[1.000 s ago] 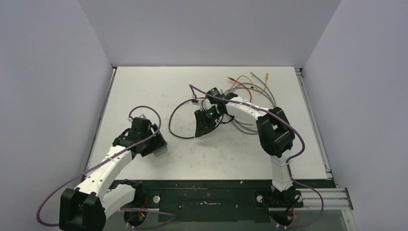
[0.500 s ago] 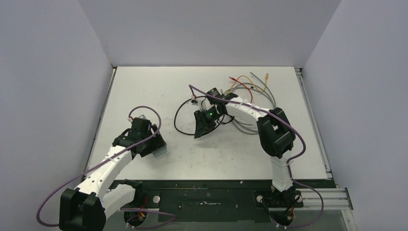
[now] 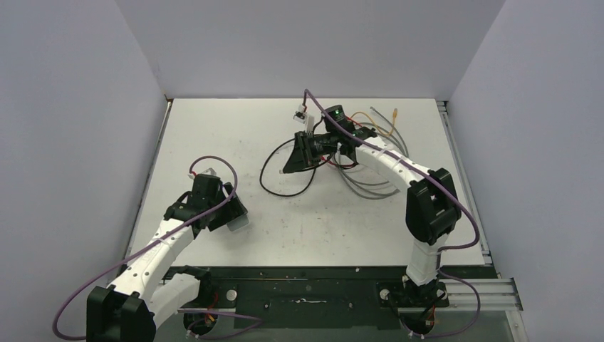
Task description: Pull the plug from the switch port
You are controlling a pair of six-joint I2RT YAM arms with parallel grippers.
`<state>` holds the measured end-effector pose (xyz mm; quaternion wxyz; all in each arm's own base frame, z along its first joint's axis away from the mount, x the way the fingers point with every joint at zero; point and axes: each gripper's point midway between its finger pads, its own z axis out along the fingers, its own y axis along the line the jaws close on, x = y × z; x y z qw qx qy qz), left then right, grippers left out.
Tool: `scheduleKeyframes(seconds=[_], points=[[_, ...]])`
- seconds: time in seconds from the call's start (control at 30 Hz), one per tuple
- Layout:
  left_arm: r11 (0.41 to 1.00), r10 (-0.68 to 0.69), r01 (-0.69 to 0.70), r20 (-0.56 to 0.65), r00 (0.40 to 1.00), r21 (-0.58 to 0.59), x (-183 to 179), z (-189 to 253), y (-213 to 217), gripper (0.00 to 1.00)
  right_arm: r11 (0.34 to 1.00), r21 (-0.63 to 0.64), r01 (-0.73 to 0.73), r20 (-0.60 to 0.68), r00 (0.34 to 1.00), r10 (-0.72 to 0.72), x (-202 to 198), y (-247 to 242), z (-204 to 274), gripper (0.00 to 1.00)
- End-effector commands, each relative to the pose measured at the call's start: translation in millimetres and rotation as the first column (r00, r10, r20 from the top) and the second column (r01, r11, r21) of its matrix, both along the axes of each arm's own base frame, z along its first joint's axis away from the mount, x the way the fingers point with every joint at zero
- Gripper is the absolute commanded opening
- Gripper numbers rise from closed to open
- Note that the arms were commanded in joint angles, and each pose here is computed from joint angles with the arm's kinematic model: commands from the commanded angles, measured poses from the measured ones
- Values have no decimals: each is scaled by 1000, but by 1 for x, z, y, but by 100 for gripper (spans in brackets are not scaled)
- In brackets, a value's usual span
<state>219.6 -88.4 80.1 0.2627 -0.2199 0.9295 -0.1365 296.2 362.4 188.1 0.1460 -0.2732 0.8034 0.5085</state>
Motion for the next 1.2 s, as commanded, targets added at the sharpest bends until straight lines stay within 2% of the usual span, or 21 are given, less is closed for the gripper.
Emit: scheduleKeyframes(seconds=[0.0, 0.23, 0.87, 1.0, 1.17], points=[[999, -10, 13, 78, 997, -29, 14, 14, -5, 0, 979, 205, 3, 96, 995, -23, 10, 3, 72, 5], [999, -10, 13, 77, 997, -31, 15, 14, -6, 0, 951, 305, 61, 131, 986, -105, 30, -3, 111, 5], [1000, -13, 15, 75, 997, -28, 17, 14, -6, 0, 892, 411, 188, 308, 893, -329, 123, -6, 190, 5], [999, -12, 14, 76, 997, -29, 16, 15, -6, 0, 883, 406, 234, 330, 864, -380, 151, -23, 188, 5], [999, -10, 12, 76, 997, -30, 14, 14, -5, 0, 884, 339, 324, 361, 823, -440, 188, -55, 153, 5]])
